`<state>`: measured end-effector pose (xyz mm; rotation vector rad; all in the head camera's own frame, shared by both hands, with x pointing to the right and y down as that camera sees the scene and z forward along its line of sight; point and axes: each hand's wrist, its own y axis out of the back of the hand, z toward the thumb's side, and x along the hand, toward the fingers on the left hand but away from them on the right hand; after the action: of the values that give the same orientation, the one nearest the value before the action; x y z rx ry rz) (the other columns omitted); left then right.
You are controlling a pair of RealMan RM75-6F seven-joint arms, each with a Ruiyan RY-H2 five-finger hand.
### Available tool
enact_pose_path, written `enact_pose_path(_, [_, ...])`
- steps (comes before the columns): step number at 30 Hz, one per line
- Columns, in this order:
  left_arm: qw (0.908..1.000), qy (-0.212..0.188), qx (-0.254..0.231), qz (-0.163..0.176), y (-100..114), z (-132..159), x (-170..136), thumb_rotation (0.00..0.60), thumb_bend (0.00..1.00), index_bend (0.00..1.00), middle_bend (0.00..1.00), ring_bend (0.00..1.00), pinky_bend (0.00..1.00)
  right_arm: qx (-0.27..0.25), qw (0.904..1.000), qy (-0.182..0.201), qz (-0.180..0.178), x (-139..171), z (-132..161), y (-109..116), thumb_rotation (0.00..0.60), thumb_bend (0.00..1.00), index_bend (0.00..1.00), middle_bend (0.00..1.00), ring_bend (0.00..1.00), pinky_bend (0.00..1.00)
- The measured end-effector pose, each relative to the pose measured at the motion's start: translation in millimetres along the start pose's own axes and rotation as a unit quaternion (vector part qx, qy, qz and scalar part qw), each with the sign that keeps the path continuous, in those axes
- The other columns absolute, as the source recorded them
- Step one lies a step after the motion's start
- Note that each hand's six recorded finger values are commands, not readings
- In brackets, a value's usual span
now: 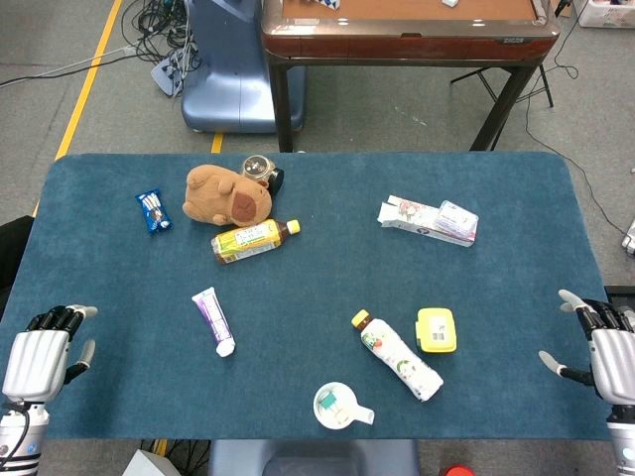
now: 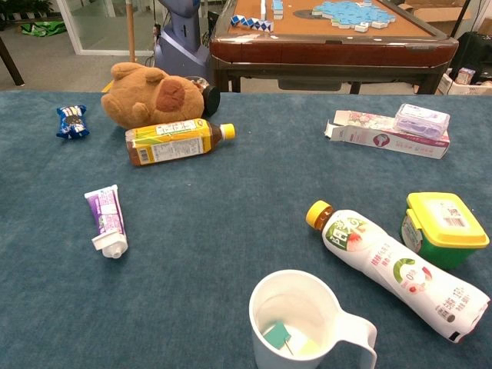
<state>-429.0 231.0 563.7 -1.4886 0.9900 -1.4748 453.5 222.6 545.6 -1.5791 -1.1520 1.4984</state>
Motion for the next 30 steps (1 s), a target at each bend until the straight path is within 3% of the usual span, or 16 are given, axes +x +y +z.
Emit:
enact_pose_path(10, [0.9998, -0.010, -0.014, -0.005, 0.9, 2.2, 2.6, 0.600, 0.37, 0.31, 0.32, 0.26, 0.29, 0.005, 0.9998, 0.009, -0.017, -3.8, 3.0, 13.0, 0.600, 0.09, 0.18, 0.31, 0.19, 0.16])
enact_pose_path(19, [0.9952, -0.077, -0.033, -0.050, -2.7, 17.4, 25.2, 0.600, 0.38, 0.29, 0.32, 0.26, 0.28, 0.028, 0.9975, 0.045, -0.047, -20.4, 22.8, 49.8, 0.600, 0.09, 0.18, 0.31, 0.19, 0.16])
enact_pose_path(26, [0.9823, -0.142, -0.058, -0.107, -13.0, 37.0, 55.0, 0.600, 0.63, 0.26, 0.31, 0.25, 0.26, 0.039, 0.9957, 0.064, -0.056, -28.8, 38.6, 63.9, 0.600, 0.09, 0.18, 0.31, 0.19, 0.16])
enact_pose_path(30, [0.9704, -0.183, -0.052, -0.148, -23.1, 53.8, 76.9, 0.600, 0.68, 0.26, 0.31, 0.24, 0.24, 0.040, 0.9957, 0.063, -0.055, -29.0, 40.5, 65.0, 0.600, 0.09, 0.18, 0.31, 0.19, 0.16])
